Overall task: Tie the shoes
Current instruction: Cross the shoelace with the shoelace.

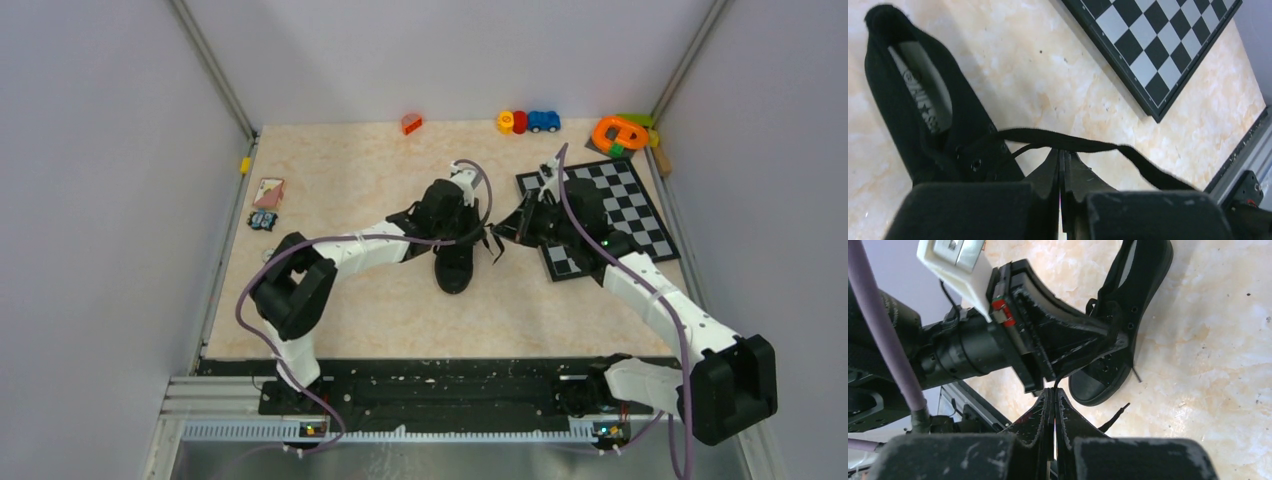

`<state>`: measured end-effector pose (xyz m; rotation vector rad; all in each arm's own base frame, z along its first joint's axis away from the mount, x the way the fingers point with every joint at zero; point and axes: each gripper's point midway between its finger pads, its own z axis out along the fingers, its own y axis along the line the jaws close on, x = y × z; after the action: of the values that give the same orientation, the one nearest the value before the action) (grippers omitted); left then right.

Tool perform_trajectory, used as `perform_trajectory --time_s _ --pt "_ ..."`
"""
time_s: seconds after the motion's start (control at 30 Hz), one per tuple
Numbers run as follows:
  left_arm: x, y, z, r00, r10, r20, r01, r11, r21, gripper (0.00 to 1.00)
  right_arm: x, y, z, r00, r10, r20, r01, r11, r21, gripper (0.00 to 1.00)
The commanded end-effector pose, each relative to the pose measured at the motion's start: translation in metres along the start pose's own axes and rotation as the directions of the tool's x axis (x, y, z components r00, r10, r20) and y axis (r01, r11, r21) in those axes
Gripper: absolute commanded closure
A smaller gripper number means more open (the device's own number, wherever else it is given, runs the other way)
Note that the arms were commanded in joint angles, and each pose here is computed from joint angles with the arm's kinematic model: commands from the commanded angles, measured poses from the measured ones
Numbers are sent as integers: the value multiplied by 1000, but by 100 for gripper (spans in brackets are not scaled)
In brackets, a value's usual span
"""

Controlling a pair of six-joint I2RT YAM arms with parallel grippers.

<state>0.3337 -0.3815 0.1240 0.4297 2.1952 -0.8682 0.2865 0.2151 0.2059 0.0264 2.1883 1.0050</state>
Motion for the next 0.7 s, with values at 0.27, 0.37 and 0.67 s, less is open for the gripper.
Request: perform_trajectory --time_s 0.27,0.37,0.67 --pt "-24 -14 -24 996 11 86 -10 1000 -20 64 -21 1 -4 996 -13 85 13 1000 -3 100" --pt "-11 -10 -46 999 31 38 -29 999 -44 60 -17 -2 -1 997 -10 79 11 1000 -6 100" --pt "5 36 -95 986 167 26 -158 966 -207 55 -9 1 4 999 -23 42 25 998 -51 100"
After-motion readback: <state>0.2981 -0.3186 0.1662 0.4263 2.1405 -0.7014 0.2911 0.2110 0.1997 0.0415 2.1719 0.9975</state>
